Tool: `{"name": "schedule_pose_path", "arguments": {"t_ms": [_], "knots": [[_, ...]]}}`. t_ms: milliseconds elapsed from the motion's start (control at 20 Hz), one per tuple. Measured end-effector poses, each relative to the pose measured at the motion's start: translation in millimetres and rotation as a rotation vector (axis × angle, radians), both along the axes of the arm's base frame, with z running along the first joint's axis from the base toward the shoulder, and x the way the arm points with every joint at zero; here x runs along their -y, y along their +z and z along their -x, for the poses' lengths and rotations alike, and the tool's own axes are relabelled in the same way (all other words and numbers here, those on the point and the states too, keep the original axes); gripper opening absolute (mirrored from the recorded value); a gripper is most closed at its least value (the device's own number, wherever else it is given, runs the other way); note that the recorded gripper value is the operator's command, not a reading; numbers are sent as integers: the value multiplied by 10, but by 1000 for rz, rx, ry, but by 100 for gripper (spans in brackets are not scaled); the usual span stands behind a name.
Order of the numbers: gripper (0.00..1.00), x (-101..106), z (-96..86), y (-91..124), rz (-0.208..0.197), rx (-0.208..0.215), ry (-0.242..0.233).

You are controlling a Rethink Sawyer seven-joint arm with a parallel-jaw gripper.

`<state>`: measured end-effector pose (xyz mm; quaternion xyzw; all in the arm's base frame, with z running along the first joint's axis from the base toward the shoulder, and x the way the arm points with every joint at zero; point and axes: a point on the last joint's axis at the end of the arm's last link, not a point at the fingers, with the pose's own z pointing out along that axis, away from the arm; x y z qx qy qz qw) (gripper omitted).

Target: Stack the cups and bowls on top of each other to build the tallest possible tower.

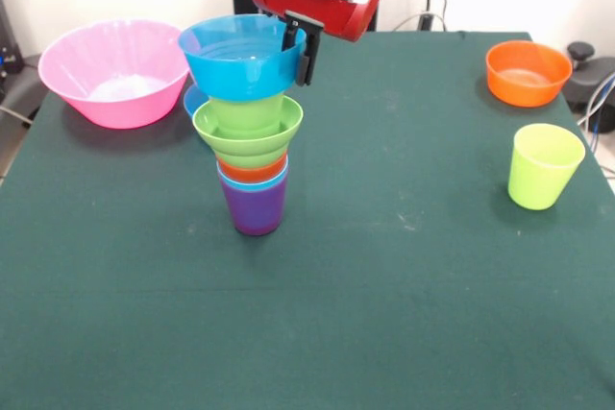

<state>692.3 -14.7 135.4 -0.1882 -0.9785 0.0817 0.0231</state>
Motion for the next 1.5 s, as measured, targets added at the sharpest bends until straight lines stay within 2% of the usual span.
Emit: {"name": "schedule_pose_path", "arguments": {"t_ms": [650,1150,1500], "knots": [[0,18,-2,-20,0,3,-2],[0,23,-78,-33,3,59,7],[0,24,-95,-33,3,71,9]]}}
